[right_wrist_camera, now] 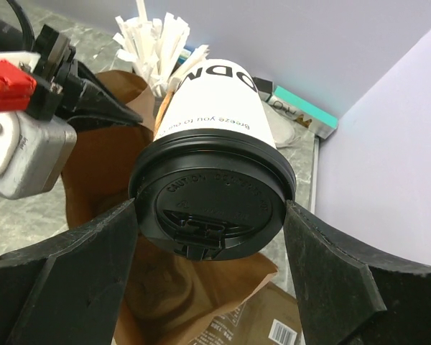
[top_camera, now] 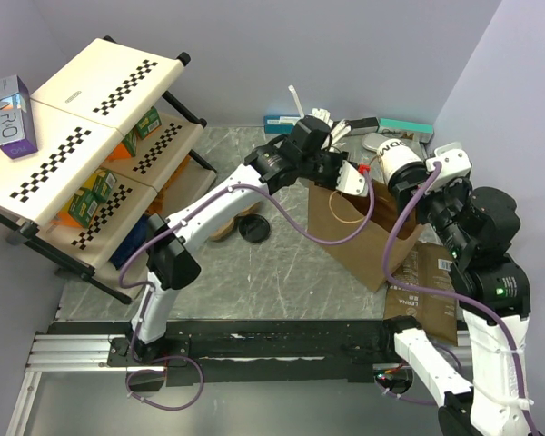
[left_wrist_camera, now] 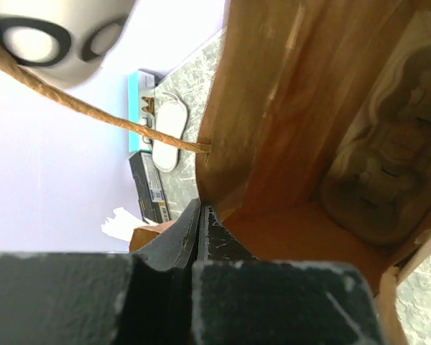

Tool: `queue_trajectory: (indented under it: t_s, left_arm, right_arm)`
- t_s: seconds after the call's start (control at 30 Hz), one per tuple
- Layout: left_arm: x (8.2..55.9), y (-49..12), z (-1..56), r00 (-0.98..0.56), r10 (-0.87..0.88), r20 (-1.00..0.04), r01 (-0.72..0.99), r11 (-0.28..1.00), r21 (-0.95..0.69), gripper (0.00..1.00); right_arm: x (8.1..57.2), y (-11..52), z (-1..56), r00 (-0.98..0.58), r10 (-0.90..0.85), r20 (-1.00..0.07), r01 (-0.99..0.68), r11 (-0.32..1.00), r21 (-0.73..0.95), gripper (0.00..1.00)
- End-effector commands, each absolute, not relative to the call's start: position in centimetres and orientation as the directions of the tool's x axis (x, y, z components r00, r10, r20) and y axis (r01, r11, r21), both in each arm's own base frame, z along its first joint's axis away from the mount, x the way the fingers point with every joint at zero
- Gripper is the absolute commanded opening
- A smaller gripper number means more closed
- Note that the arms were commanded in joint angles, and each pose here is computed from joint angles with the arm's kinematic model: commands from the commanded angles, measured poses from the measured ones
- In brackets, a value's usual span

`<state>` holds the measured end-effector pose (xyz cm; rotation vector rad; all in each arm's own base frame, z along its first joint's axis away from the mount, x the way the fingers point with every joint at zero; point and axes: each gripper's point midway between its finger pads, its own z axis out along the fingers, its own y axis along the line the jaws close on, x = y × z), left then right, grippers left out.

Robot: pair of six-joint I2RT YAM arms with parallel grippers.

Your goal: Pack the takeout coffee

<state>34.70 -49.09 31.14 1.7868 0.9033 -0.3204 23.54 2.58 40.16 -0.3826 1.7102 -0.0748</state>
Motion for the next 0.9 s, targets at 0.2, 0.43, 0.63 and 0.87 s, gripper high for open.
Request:
queue_trajectory:
  t_s: [0.2,0.43,0.63,0.87]
  left_arm:
    - [33.4,-45.6,33.9,0.627,0.515,-0.585,0.723,-0.105,0.683,0.01]
    - [32.6,-41.2,34.8,0.512,0.611,-0.604,0.763,0.000,0.646,0.01]
    - [31.8,-40.2,34.0,0.395,0.644,-0.656,0.829,0.058,0.556,0.01]
    - [31.3,-39.9,31.4,0.317,0.672,-0.670,0.870,0.074,0.487,0.01]
  right_arm:
    - [22.3,2.7,48.1,0.090,-0.287,-0.954,-0.173,0.938,-0.299,0.00]
    - [21.8,3.8,50.6,0.172,-0.283,-0.944,-0.212,0.925,-0.316,0.00]
    - [20.4,6.0,49.9,0.221,-0.284,-0.933,-0.329,0.879,-0.345,0.00]
    - [19.7,5.3,47.8,0.171,-0.286,-0.943,-0.315,0.891,-0.327,0.00]
